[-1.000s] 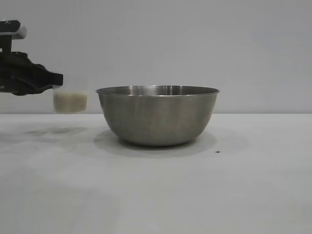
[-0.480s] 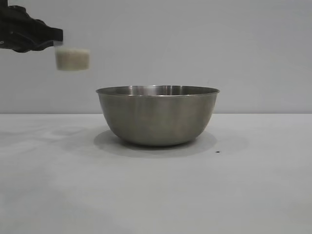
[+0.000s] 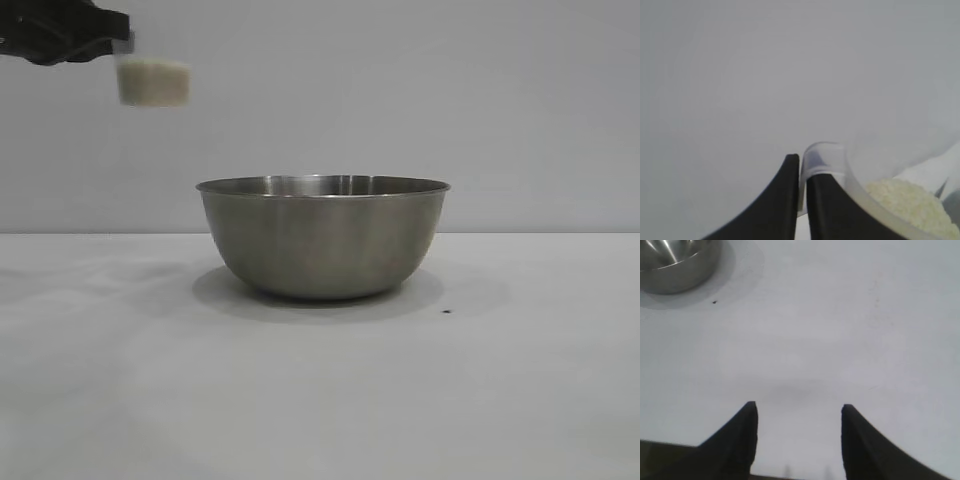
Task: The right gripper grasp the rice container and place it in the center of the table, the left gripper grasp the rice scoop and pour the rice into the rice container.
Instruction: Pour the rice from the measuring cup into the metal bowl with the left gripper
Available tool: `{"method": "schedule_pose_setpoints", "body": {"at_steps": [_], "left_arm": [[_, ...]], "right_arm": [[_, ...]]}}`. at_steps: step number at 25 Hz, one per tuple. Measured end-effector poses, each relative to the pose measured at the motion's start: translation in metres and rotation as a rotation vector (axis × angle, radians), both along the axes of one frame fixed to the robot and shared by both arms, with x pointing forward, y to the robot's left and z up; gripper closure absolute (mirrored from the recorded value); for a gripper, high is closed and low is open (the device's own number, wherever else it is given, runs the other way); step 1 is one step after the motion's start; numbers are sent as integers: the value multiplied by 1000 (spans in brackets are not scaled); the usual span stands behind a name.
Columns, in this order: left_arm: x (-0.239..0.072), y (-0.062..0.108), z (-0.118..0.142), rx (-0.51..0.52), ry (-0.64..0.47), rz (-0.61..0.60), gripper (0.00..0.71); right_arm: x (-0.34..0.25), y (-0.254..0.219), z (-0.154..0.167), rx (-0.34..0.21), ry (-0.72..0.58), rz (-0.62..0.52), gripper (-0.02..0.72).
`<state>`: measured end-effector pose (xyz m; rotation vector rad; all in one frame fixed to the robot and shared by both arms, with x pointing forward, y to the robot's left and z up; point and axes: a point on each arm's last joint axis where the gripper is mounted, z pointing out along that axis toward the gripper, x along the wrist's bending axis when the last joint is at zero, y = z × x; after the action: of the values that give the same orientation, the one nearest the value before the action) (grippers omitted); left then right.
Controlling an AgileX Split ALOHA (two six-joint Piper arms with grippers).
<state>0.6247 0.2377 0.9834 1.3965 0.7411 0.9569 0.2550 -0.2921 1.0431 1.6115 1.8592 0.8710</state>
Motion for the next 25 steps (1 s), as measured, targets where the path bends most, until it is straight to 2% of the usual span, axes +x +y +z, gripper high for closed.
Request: {"method": "schedule_pose_setpoints", "body": {"at_steps": [6,12,19,25], "left_arm": [[7,-36,18,55,-15,-77,710],[18,-54,37,87,-59,-97,710],[31,-75,25,177,-79,-131,710],[36,-99,12,297,-125,-170,710]], "right_arm": [[0,0,0,0,0,0,376],[0,0,0,0,0,0,376],[0,0,0,0,0,0,376],[0,0,0,0,0,0,376]]}}
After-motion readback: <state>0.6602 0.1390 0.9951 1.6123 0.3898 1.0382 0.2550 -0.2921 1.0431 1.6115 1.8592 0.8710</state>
